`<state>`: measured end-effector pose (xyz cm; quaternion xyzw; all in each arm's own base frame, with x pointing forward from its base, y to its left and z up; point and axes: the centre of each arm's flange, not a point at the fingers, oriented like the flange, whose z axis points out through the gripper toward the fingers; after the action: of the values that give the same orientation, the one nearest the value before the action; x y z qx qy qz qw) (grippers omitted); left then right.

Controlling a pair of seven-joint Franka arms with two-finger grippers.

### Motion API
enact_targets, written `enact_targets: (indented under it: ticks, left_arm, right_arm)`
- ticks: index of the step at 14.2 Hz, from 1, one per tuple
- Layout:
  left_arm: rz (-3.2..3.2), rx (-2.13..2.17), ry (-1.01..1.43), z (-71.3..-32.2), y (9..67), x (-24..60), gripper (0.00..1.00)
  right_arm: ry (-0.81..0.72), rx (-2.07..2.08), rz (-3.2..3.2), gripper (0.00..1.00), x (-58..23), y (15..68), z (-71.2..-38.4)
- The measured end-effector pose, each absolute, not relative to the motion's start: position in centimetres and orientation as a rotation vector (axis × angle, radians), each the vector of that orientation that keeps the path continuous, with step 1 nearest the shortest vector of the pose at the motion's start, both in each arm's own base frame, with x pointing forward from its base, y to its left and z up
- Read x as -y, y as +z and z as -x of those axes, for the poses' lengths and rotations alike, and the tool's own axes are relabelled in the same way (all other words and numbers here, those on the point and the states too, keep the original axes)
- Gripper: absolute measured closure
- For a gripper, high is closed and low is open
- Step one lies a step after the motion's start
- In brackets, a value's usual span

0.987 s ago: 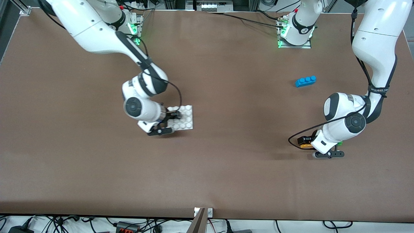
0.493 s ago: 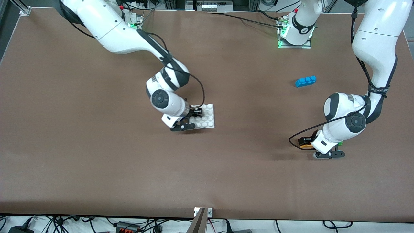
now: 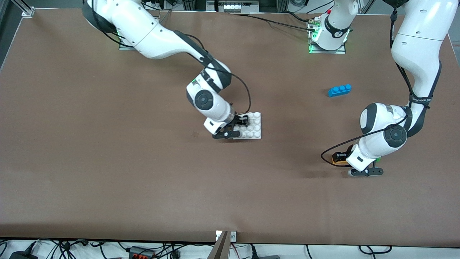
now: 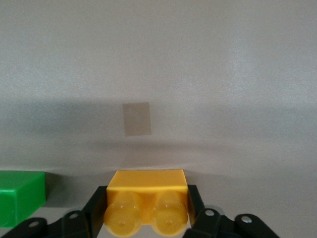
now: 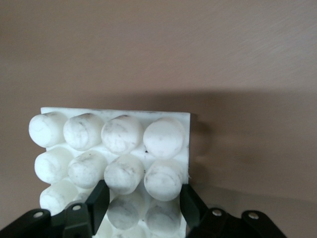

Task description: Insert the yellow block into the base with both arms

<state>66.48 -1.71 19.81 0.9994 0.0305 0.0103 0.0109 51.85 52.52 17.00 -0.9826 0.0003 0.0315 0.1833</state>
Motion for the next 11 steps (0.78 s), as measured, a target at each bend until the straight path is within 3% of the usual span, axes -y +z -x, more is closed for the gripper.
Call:
enact_targets:
  ticks: [2, 6, 11]
  left_arm:
    - [-3.118, -0.095, 0.032, -66.5, 19.8, 1.7, 0.32]
    - [-3.118, -0.088, 0.032, -66.5, 19.8, 1.7, 0.32]
    - [-3.122, -0.046, 0.006, -66.3, 20.6, 2.4, 0.32]
  right_arm:
    - [0.091, -0.002, 2.763, 0.32, -53.9, 16.7, -51.1]
    - [0.057, -0.013, 2.745, 0.0, -54.1, 17.6, -52.0]
    - [0.133, 0.006, 2.824, 0.0, -52.2, 22.6, -54.1]
